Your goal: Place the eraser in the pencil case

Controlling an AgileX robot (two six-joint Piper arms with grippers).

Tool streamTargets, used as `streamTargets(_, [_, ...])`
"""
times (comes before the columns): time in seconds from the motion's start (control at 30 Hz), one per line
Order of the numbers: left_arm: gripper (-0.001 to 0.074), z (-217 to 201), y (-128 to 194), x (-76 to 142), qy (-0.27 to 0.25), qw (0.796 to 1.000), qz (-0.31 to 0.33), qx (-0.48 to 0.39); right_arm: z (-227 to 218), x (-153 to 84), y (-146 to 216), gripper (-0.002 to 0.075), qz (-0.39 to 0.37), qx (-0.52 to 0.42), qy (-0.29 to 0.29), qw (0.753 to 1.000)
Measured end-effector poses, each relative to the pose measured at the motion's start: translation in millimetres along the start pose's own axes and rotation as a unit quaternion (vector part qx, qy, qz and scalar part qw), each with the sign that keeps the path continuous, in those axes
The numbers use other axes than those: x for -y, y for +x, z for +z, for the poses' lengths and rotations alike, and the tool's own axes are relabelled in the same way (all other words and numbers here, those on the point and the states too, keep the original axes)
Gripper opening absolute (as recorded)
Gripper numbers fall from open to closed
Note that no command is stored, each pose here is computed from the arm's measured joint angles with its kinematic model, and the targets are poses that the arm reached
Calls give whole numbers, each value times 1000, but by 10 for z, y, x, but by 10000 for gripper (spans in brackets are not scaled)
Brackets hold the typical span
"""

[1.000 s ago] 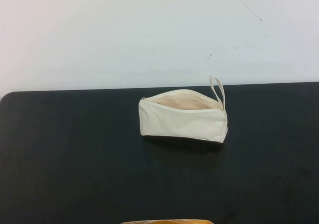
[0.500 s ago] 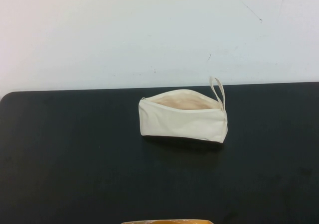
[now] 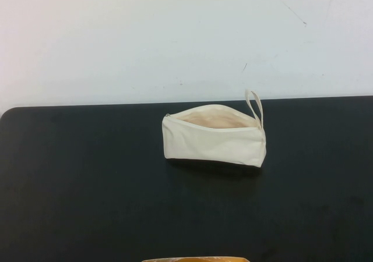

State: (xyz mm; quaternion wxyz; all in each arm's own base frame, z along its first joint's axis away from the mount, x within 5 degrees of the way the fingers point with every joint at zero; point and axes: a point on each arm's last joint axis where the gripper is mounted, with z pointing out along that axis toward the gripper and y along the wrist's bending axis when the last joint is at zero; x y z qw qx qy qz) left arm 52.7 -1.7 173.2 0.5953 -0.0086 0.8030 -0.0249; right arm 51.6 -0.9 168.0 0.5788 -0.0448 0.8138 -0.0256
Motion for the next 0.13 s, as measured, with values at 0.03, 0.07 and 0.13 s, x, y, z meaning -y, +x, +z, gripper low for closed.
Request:
streamTargets(0.03, [-1,-2,-4,0,0,1000,0,0,0,0,0,-1,0,0,0,1000])
streamTargets(0.07, [-1,-2,-4,0,0,1000,0,0,0,0,0,-1,0,0,0,1000])
streamTargets(0.13, [-1,-2,-4,0,0,1000,0,0,0,0,0,-1,0,0,0,1000])
